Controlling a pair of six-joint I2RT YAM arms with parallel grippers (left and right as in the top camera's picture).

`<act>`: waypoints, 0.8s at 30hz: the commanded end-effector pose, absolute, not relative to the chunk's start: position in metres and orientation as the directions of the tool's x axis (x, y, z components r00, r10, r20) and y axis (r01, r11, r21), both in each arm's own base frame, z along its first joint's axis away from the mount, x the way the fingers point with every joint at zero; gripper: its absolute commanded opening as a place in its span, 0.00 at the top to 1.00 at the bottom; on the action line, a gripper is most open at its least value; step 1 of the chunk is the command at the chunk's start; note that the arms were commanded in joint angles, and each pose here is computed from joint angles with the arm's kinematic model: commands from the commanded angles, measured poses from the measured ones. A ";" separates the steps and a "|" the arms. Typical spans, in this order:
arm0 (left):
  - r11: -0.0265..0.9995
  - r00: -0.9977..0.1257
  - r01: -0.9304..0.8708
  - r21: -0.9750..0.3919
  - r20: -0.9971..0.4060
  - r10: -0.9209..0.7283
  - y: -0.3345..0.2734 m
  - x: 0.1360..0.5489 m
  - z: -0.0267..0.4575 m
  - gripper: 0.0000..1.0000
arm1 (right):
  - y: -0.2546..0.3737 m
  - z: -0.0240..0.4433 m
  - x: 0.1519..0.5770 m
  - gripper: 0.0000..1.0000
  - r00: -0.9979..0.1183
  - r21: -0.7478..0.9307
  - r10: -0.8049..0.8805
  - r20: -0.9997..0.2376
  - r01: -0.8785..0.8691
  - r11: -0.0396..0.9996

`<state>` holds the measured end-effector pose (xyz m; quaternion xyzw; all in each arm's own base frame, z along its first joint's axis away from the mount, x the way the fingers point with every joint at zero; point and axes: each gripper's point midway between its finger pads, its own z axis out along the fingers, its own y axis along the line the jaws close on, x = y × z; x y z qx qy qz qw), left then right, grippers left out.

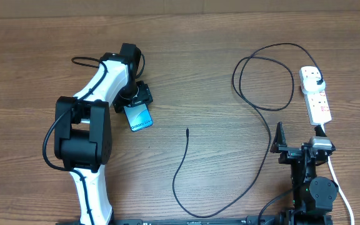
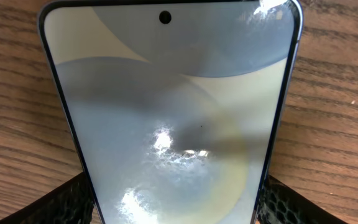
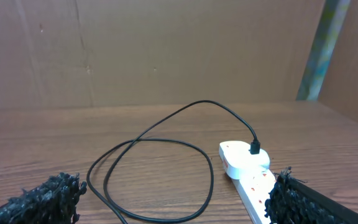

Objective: Plug charger to phone and switch on socket

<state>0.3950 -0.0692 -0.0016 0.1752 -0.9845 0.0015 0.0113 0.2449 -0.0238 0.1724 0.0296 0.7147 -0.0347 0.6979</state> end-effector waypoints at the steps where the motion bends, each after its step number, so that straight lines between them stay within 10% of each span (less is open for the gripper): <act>1: 0.939 -0.931 -0.345 0.011 0.124 -0.343 -0.074 0.378 -0.037 0.27 | -0.024 0.169 0.245 0.00 -0.026 -0.010 -0.007 -1.000 0.093 0.996; 24: 0.939 -0.931 -0.345 0.011 0.124 -0.343 -0.074 0.378 -0.037 0.60 | -0.024 0.169 0.245 0.00 -0.026 -0.010 -0.007 -1.000 0.093 0.996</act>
